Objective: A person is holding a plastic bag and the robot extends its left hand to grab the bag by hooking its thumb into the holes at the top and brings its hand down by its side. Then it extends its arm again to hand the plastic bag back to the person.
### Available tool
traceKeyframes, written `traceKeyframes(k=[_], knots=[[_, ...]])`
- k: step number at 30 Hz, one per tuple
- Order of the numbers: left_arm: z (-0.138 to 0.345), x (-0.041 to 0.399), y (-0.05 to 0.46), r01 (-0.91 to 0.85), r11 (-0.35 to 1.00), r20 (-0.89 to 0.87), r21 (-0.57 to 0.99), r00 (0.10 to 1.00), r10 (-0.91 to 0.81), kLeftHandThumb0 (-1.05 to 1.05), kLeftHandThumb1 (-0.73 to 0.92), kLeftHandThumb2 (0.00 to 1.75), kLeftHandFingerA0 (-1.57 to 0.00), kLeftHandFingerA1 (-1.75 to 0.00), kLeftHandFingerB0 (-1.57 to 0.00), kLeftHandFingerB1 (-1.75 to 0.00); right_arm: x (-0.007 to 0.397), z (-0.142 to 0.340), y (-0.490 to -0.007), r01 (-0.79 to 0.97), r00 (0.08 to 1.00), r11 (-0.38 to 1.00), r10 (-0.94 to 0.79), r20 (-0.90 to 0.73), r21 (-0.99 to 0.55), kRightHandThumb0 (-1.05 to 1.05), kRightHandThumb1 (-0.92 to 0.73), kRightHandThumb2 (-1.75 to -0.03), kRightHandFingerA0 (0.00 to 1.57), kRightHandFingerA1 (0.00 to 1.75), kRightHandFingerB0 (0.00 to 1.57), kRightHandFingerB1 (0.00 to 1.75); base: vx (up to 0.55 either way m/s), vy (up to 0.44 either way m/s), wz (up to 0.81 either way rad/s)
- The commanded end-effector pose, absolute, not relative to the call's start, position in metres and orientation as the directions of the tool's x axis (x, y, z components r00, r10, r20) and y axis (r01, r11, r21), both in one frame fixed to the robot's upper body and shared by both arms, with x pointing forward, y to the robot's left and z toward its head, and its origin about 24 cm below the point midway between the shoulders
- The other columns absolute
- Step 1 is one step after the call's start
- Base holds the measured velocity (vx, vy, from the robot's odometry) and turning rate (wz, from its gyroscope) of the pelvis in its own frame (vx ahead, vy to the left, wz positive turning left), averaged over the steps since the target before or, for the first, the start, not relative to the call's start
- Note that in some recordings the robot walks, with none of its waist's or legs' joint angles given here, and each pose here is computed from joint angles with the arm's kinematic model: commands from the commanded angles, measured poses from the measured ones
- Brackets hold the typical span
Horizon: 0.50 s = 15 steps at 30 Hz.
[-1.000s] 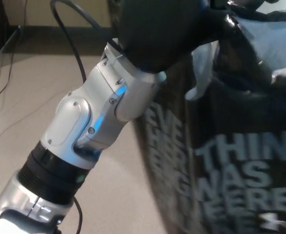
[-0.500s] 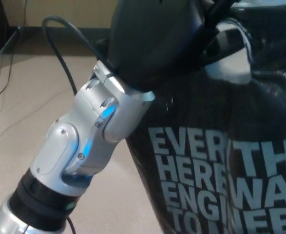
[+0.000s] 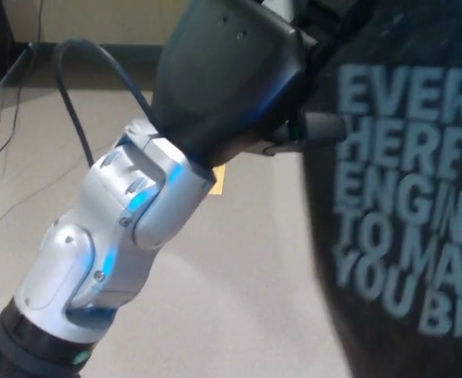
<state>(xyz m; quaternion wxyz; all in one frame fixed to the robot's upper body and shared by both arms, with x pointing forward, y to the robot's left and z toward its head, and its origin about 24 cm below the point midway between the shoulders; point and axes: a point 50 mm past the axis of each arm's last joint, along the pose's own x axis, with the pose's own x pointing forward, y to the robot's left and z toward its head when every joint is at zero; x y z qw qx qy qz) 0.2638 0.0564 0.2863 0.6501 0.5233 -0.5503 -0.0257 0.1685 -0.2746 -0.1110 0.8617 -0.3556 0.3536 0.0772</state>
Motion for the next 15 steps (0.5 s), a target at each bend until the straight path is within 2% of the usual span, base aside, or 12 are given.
traceKeyframes(k=[1,10,11,15], knots=[[0.265,0.272,0.095,-0.398,0.320,0.510,0.860,0.639,-0.577,-0.77,0.43,0.84,0.00,0.00,0.00,0.00,0.165,-0.111,-0.278,-0.358,0.742,0.743,-0.140,-0.655,-0.565,-0.35,-0.67,-0.59,0.73,0.47,0.65,0.42,0.00,0.000,0.00],[0.212,0.248,0.142,-0.359,0.356,0.499,0.862,0.719,-0.484,-0.76,0.45,0.81,0.00,-0.03,0.00,0.00,0.162,-0.110,-0.284,-0.372,0.733,0.735,-0.142,-0.666,-0.566,-0.38,-0.66,-0.62,0.70,0.46,0.62,0.42,0.00,0.000,0.00],[0.199,0.241,0.152,-0.349,0.396,0.510,0.849,0.734,-0.447,-0.70,0.41,0.80,0.00,-0.15,0.00,-0.09,0.163,-0.109,-0.284,-0.380,0.732,0.726,-0.142,-0.666,-0.573,-0.39,-0.66,-0.62,0.70,0.46,0.61,0.42,0.00,0.000,0.00],[0.176,0.231,0.171,-0.324,0.436,0.501,0.839,0.772,-0.391,-0.67,0.40,0.79,0.00,-0.17,0.00,-0.11,0.164,-0.109,-0.285,-0.374,0.730,0.731,-0.147,-0.667,-0.571,-0.39,-0.65,-0.62,0.71,0.47,0.62,0.42,0.00,0.000,0.00]])
